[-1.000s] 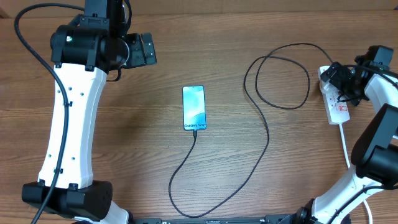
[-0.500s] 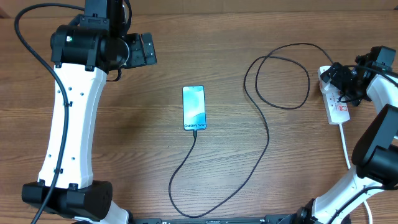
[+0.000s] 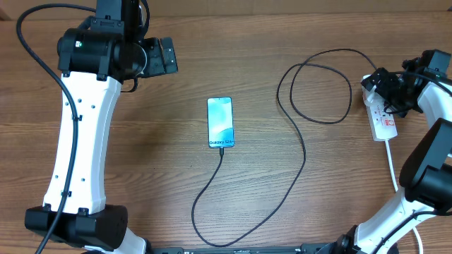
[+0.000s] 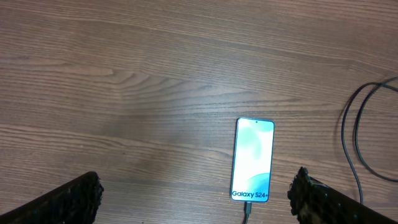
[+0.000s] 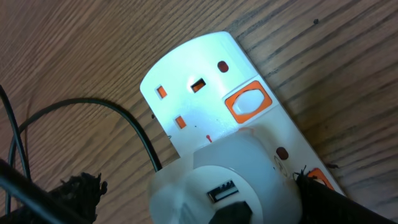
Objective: Plug charger to phone and switch on socket
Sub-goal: 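Press the orange switch beside the plugged charger with the right gripper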
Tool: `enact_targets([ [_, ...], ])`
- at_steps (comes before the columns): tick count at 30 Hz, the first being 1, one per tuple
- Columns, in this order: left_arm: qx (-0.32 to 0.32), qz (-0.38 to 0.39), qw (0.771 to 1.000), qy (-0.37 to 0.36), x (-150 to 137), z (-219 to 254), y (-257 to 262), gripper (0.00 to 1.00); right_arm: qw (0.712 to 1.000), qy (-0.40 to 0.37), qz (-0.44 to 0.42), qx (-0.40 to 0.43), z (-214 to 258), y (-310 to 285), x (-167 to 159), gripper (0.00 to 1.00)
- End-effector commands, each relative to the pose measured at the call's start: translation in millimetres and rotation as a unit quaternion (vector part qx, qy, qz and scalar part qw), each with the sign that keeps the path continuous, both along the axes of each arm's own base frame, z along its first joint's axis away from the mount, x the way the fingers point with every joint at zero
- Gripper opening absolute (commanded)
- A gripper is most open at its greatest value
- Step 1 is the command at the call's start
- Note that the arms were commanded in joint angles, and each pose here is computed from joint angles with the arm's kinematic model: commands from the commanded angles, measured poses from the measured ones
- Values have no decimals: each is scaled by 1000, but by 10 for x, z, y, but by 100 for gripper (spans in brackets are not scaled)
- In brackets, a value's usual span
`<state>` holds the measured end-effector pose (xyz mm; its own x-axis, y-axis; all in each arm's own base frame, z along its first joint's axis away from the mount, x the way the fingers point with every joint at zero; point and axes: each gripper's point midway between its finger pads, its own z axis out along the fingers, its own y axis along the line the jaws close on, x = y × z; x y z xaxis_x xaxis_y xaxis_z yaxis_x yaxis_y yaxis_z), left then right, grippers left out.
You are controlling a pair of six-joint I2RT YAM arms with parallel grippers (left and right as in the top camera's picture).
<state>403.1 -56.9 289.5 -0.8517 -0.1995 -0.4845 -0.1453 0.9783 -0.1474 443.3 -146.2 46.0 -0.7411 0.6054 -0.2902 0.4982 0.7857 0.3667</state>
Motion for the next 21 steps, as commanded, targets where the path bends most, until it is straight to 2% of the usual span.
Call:
enact_targets([
  [1,12,-5,1000,2,9,-23,31,100,999,17,17,41,-132,259,-9,98],
  [21,12,-5,1000,2,8,-23,31,100,998,52,-7,31,-247,217,-152,97],
])
